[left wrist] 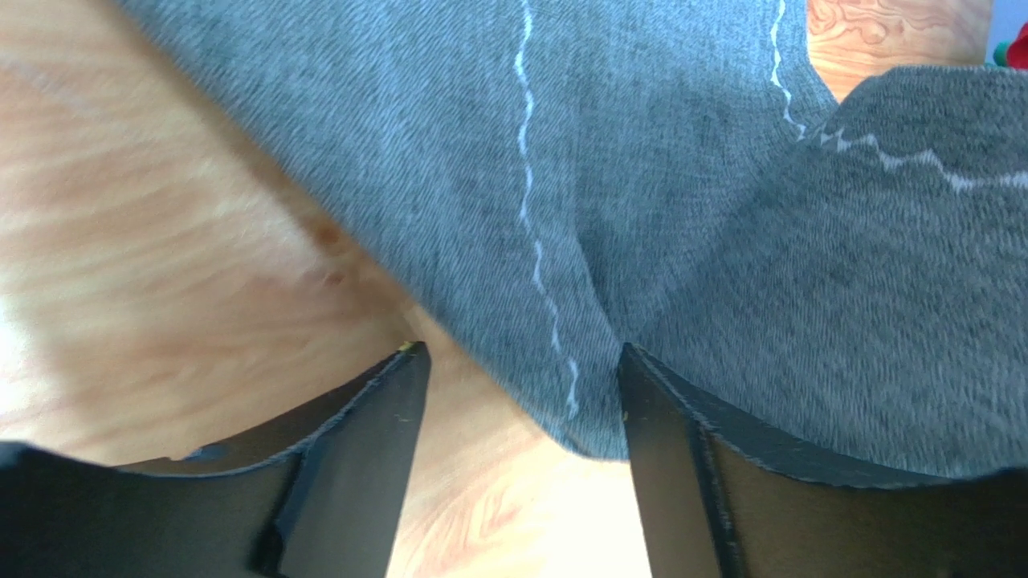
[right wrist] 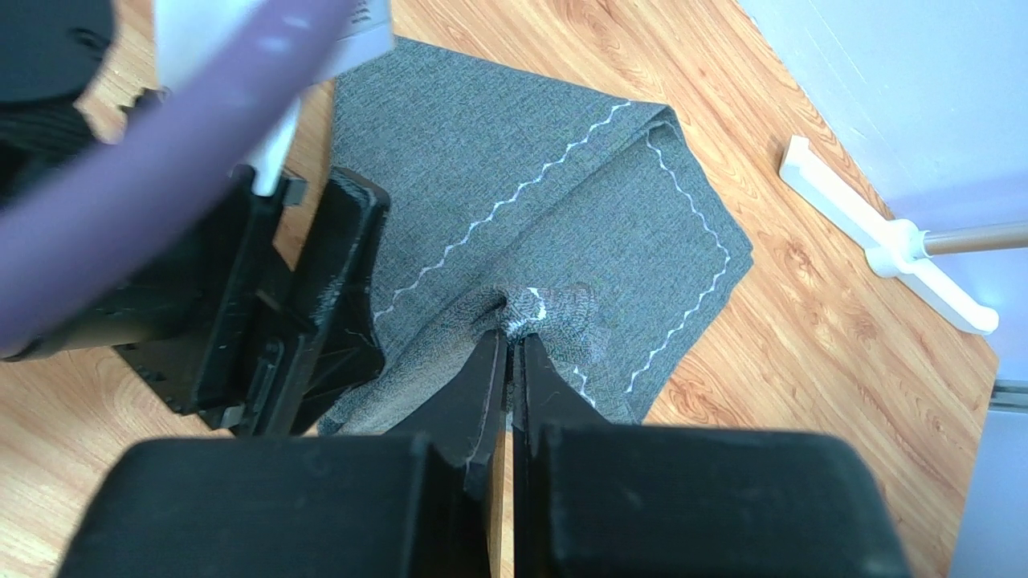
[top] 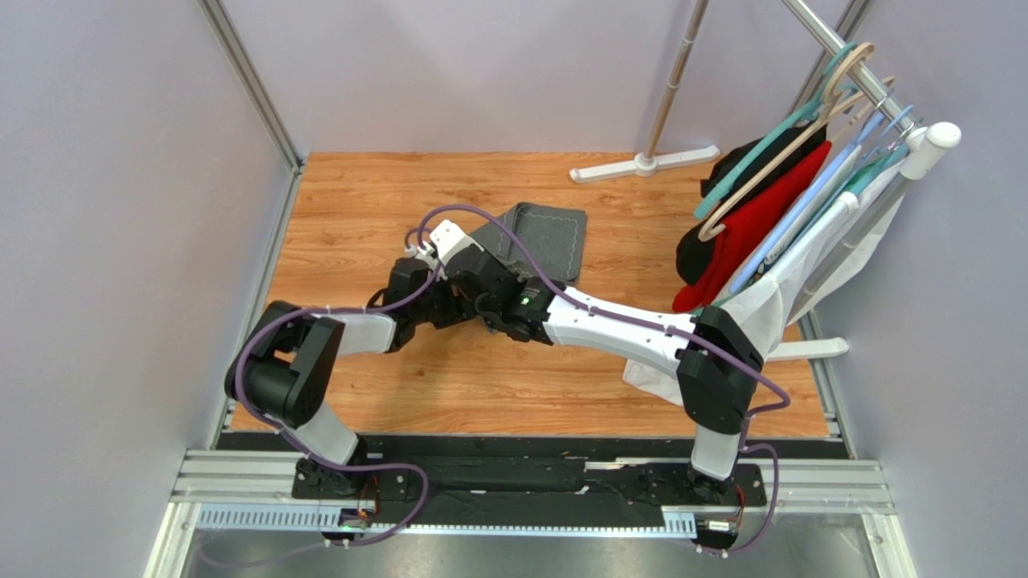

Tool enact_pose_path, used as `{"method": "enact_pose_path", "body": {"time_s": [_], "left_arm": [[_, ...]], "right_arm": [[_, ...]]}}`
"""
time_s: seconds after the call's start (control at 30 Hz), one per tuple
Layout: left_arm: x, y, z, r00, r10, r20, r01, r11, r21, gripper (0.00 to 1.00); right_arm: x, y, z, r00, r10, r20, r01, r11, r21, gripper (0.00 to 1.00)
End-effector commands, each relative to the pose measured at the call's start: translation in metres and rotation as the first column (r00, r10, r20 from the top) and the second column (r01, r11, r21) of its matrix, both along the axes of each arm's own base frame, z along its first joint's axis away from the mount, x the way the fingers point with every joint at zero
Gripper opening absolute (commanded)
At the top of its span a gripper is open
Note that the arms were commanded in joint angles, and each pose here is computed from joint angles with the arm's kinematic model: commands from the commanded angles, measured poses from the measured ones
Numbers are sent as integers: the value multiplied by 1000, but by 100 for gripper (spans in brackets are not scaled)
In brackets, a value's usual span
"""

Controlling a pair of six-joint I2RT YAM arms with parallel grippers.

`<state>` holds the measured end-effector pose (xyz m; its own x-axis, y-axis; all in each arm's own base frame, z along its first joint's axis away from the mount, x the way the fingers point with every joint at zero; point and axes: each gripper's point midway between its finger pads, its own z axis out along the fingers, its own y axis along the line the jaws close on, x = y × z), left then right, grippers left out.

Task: Fold the napkin, place the utensils inside, and roll it up
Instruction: Fold the napkin

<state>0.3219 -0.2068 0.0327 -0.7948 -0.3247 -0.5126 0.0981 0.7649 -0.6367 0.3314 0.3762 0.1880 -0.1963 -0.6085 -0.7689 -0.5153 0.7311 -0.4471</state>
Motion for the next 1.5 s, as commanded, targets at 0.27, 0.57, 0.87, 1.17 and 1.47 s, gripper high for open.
{"method": "enact_pose_path", "body": {"time_s": [0.27,0.57,0.87,1.17,1.47], "left_arm": [[-79,34,-88,948,-11,-319,80,976,204,56],[-87,27,-89,946,-29,-322,113,963,243,56],[-73,19,-52,971,20,-240,19,987,159,70],[-65,50,-23,975,117,-189,-92,986,136,79],[-66,47,6,988,88,-124,-78,993,83,80]], "right_arm": [[8,7,46,997,-23,77,14,992,123,0],[9,11,47,997,-19,79,8,990,139,0],[22,25,54,996,-1,90,-13,988,153,0],[36,47,49,995,33,92,-45,989,142,0],[42,60,32,997,54,60,-62,988,139,0]]}}
